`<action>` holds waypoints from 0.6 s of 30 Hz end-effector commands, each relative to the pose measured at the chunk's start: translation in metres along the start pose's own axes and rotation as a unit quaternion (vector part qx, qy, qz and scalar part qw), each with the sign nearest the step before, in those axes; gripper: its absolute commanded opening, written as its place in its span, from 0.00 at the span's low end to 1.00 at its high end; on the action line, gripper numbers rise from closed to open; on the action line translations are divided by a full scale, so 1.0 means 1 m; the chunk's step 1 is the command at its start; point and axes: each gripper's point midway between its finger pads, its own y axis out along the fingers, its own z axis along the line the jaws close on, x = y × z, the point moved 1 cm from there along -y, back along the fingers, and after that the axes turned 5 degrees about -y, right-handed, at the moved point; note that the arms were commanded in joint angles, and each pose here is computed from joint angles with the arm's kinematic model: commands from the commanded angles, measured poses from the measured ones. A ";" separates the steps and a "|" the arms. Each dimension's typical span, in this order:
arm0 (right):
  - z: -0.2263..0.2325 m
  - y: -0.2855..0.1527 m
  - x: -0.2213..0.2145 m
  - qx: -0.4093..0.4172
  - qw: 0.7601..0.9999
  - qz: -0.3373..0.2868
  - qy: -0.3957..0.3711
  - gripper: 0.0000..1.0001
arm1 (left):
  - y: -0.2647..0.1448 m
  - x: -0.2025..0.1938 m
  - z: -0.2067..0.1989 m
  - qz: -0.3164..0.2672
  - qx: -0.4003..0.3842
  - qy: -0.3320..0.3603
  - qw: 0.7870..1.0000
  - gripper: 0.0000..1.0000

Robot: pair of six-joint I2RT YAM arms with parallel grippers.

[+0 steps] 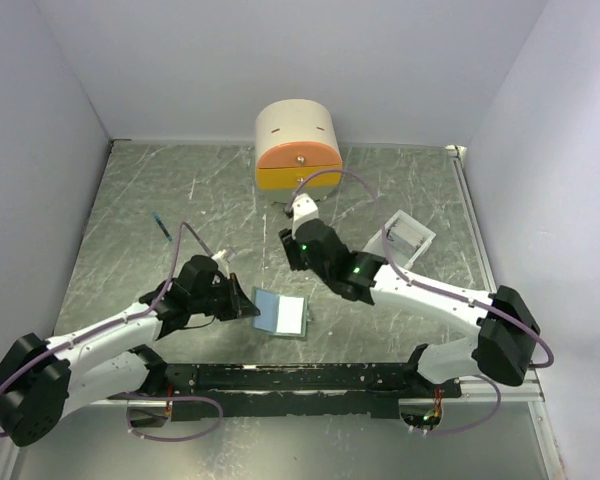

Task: Put the credit cards into the card holder
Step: Pick up the credit card from the storage box.

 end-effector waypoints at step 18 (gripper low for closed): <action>-0.188 -0.025 0.032 -0.201 0.964 0.052 -0.165 0.53 | -0.021 -0.008 -0.011 0.000 -0.038 0.021 0.999 0.07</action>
